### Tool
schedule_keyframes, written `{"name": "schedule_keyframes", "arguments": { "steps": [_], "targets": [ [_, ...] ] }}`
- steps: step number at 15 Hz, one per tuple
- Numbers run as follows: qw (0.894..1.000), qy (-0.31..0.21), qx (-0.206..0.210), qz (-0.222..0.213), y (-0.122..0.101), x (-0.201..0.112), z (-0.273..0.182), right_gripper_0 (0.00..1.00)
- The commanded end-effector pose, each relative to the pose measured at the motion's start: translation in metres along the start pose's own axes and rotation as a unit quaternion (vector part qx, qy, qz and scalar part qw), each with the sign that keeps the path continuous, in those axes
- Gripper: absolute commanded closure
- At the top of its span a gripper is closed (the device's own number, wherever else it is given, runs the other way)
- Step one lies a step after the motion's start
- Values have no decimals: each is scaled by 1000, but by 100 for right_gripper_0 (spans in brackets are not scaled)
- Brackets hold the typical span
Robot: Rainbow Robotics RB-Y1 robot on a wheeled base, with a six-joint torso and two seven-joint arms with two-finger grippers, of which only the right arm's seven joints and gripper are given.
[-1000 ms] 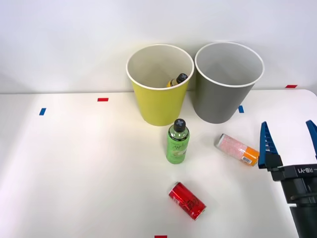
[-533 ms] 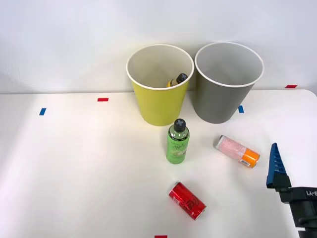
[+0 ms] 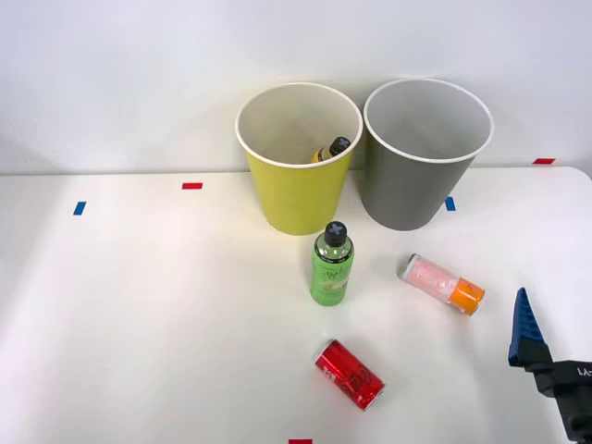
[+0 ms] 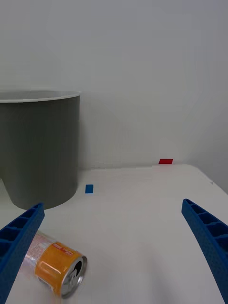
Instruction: Put cans in the gray bin, plastic bottles in the light green bin
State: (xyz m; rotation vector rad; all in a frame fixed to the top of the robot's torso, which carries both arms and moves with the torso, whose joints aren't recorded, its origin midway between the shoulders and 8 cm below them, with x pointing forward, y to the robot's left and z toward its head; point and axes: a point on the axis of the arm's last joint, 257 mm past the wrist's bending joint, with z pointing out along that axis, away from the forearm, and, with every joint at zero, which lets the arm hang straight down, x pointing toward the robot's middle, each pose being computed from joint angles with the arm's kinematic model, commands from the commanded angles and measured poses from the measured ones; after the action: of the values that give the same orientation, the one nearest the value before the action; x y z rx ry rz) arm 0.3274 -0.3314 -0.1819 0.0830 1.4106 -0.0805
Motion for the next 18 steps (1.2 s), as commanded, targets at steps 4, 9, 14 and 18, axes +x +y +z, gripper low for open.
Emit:
{"name": "schedule_keyframes", "arguments": {
  "steps": [4, 9, 14, 18],
  "targets": [
    [1000, 17, 0, 10, 11, 12, -14, 0],
    [999, 18, -4, 47, 28, 17, -30, 0],
    [998, 24, -30, 48, 46, 20, -44, 0],
    [996, 37, -68, 39, 68, 25, -62, 0]
  ]
}}
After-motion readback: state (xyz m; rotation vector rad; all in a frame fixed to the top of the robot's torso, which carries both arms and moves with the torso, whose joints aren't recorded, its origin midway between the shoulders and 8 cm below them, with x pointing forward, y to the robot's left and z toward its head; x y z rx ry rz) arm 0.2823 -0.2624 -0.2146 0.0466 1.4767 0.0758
